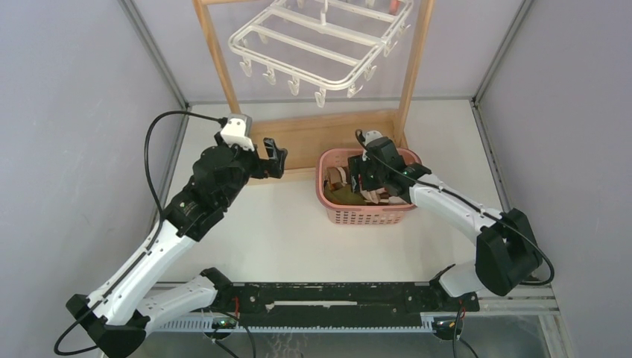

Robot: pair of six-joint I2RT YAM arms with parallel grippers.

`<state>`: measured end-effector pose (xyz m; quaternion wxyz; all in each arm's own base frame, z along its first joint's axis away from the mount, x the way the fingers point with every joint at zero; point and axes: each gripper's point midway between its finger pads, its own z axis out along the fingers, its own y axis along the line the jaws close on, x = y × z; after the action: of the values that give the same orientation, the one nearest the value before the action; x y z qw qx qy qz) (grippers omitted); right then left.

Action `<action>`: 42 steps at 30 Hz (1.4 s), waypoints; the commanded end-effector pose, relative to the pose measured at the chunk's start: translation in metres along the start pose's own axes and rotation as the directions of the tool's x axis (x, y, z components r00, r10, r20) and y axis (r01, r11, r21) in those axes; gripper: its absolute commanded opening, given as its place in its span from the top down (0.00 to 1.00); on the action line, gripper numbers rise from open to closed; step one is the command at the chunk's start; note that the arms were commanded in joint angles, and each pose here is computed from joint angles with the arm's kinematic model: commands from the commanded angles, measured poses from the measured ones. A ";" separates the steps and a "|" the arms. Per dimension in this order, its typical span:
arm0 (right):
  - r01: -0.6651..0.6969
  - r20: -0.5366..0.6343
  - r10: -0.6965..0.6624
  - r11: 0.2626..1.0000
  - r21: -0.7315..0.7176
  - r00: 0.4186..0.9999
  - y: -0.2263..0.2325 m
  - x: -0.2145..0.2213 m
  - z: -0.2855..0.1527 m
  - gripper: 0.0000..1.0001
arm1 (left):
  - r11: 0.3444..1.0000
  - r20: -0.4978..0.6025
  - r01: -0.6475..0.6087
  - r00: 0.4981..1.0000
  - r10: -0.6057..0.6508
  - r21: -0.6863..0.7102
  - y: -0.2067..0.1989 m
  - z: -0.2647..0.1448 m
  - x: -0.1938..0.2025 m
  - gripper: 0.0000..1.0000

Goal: Remove the socks clipped to the hanger
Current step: Place the sock in the bin.

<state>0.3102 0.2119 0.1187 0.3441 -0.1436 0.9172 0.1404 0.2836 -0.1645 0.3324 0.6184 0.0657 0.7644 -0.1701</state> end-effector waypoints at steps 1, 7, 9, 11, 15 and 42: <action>-0.017 0.109 0.021 0.999 -0.034 0.994 0.009 -0.027 -0.026 0.21 | 0.999 0.021 0.029 0.999 -0.028 -0.025 0.008 -0.007 0.001 0.00; -0.014 0.201 0.025 0.998 -0.058 0.979 0.014 -0.049 -0.055 0.00 | 0.998 0.020 0.041 0.999 -0.040 -0.048 0.015 -0.015 0.008 0.00; -0.014 0.233 0.028 0.998 -0.062 0.972 0.014 -0.055 -0.065 0.00 | 0.997 0.028 0.055 0.998 -0.053 -0.053 0.018 -0.017 0.011 0.00; -0.010 0.262 0.027 0.998 -0.067 0.965 0.014 -0.060 -0.075 0.00 | 0.997 0.030 0.065 0.997 -0.064 -0.052 0.019 -0.018 0.015 0.00; 0.010 0.311 0.012 0.998 -0.070 0.950 0.013 -0.069 -0.095 0.00 | 0.994 0.010 0.069 0.998 -0.068 -0.082 0.024 -0.017 0.025 0.00; -0.234 0.576 0.116 0.963 0.136 0.809 -0.102 -0.077 -0.193 0.00 | 0.934 0.012 0.094 0.995 -0.096 -0.345 0.099 0.019 0.068 0.00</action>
<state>0.2873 0.0798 0.2951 0.5834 -0.0070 0.8000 0.1399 0.2982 -0.1129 0.2350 0.5831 -0.0297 0.8076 -0.0834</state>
